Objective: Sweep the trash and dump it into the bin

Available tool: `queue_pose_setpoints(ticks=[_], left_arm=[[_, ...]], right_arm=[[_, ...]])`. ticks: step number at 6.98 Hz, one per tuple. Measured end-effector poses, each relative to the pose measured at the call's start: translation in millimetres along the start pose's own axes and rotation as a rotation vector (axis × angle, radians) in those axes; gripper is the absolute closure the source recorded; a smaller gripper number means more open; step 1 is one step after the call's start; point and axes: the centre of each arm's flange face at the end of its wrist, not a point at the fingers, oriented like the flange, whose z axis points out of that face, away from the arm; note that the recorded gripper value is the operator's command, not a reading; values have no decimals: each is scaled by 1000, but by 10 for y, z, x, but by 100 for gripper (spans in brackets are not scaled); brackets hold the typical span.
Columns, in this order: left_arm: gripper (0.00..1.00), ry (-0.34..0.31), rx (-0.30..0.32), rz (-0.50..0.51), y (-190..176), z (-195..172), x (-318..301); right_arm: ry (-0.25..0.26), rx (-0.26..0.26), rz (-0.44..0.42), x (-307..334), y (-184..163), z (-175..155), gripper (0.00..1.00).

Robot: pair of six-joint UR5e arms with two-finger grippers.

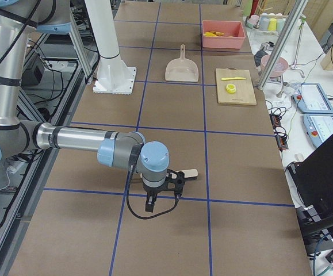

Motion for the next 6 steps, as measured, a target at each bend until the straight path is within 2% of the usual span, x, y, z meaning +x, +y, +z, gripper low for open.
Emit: queue_pose_setpoints(ticks=[6], left_arm=[[1, 0, -46, -45, 64, 217, -216]], right_arm=[[0, 1, -1, -1, -2, -2, 0]])
